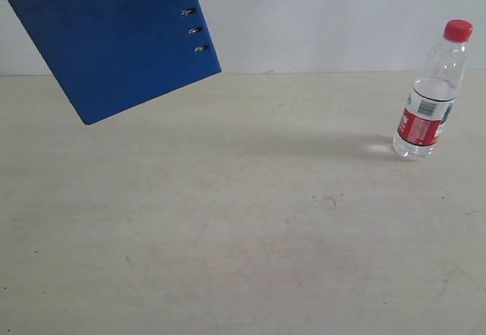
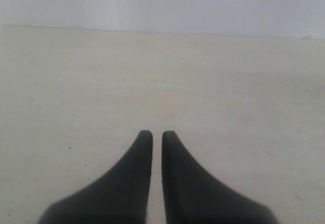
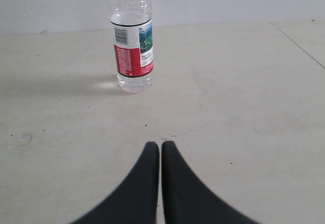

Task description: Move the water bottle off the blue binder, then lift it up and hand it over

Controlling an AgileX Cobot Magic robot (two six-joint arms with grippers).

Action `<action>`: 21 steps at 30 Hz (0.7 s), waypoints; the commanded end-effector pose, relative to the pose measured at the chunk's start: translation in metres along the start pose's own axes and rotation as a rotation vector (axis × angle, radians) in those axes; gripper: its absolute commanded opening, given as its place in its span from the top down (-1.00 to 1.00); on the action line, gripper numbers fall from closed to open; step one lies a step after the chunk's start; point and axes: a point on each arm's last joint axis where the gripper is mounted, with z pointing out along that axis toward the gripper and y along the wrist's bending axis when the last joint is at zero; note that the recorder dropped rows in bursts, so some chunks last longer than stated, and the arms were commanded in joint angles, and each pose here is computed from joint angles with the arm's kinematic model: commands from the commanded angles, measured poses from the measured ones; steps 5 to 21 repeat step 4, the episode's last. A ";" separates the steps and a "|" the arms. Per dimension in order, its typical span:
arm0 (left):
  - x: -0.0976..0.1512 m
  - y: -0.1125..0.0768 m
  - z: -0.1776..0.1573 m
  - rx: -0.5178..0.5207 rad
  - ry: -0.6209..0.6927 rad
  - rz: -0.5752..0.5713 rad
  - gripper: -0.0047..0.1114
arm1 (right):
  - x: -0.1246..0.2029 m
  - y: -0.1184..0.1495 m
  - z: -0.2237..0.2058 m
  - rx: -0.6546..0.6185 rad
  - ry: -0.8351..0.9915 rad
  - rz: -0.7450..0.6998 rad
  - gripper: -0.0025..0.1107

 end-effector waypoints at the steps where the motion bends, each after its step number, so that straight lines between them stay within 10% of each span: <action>1: 0.001 0.000 0.000 -0.005 0.000 0.006 0.80 | -0.001 0.000 -0.001 0.007 -0.008 -0.002 0.96; 21: 0.001 0.000 0.000 -0.005 0.000 0.006 0.80 | -0.001 0.000 -0.001 0.007 -0.008 -0.002 0.96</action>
